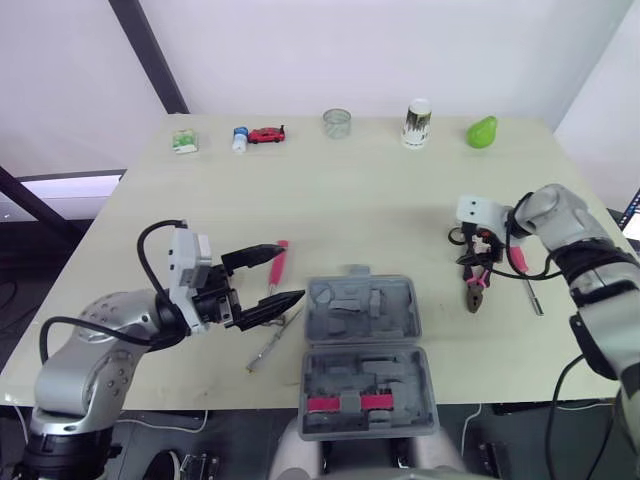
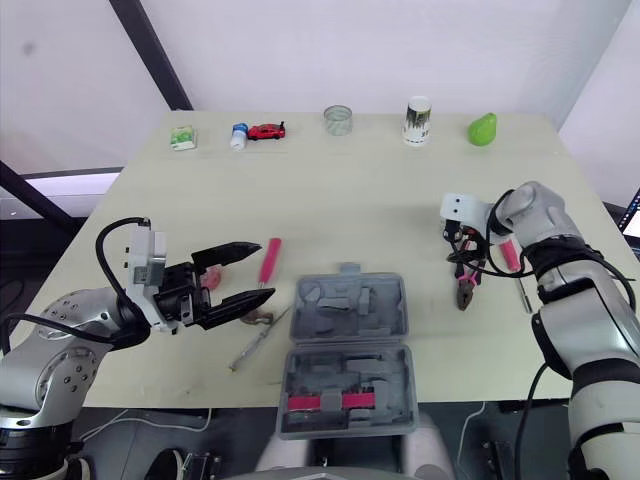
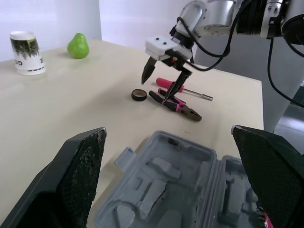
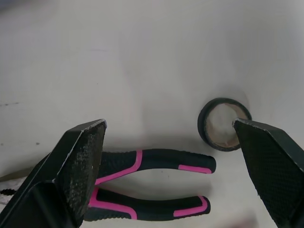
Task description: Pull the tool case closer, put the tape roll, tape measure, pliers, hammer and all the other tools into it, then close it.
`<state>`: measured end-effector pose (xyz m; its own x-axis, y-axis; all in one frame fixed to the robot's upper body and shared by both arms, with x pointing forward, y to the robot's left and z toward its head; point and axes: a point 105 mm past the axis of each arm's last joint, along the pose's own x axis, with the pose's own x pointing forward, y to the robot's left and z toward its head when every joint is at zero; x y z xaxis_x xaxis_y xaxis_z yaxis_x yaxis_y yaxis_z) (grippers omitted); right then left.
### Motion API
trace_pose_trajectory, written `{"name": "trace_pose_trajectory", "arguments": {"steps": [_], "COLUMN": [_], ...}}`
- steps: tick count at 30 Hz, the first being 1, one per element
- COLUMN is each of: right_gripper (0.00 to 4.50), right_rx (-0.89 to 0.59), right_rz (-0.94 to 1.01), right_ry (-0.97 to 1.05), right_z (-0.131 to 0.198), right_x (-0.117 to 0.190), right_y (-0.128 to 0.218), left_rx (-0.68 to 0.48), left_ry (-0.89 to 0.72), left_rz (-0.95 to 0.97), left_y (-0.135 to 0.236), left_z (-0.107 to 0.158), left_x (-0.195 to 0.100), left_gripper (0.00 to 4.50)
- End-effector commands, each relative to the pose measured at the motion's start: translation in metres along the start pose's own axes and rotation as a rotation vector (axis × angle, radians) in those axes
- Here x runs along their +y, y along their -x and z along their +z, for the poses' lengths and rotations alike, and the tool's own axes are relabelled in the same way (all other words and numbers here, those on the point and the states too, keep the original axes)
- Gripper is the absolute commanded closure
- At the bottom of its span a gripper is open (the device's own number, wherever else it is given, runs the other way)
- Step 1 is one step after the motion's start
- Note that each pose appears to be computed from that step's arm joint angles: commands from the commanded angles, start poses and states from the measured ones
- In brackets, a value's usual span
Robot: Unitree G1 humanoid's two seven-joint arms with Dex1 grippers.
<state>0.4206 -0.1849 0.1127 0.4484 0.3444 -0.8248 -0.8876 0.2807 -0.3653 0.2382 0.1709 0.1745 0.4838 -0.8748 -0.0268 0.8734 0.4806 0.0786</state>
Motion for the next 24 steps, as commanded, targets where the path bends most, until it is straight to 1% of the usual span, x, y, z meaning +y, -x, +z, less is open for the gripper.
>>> {"name": "trace_pose_trajectory", "arguments": {"steps": [1,9,14,18,20,24], "right_gripper": [0.02,0.02,0.02,0.02,0.02,0.02], "right_rx": [0.025,0.014,-0.04,-0.124,-0.162,-0.17], "right_rz": [-0.046,-0.063,-0.058,-0.045,-0.068,-0.144], "right_ry": [-0.014,-0.087,-0.186,-0.302,-0.365,-0.432], "right_z": [0.004,0.013,0.019,0.031,0.035,0.033], "right_x": [-0.01,-0.009,-0.006,-0.004,-0.006,-0.011], "right_y": [0.003,-0.006,-0.011,-0.016,-0.018,-0.02], "left_rx": [-0.033,-0.042,-0.045,-0.039,-0.037,-0.031], "left_ry": [-0.049,-0.06,-0.067,-0.065,-0.067,-0.07], "left_rz": [0.02,0.053,0.091,0.115,0.124,0.138], "left_y": [0.003,0.007,0.013,0.018,0.019,0.022], "left_z": [0.014,0.017,0.019,0.018,0.019,0.02], "left_x": [-0.006,-0.013,-0.016,-0.019,-0.02,-0.022], "left_gripper": [0.0,0.0,0.0,0.0,0.0,0.0]}}
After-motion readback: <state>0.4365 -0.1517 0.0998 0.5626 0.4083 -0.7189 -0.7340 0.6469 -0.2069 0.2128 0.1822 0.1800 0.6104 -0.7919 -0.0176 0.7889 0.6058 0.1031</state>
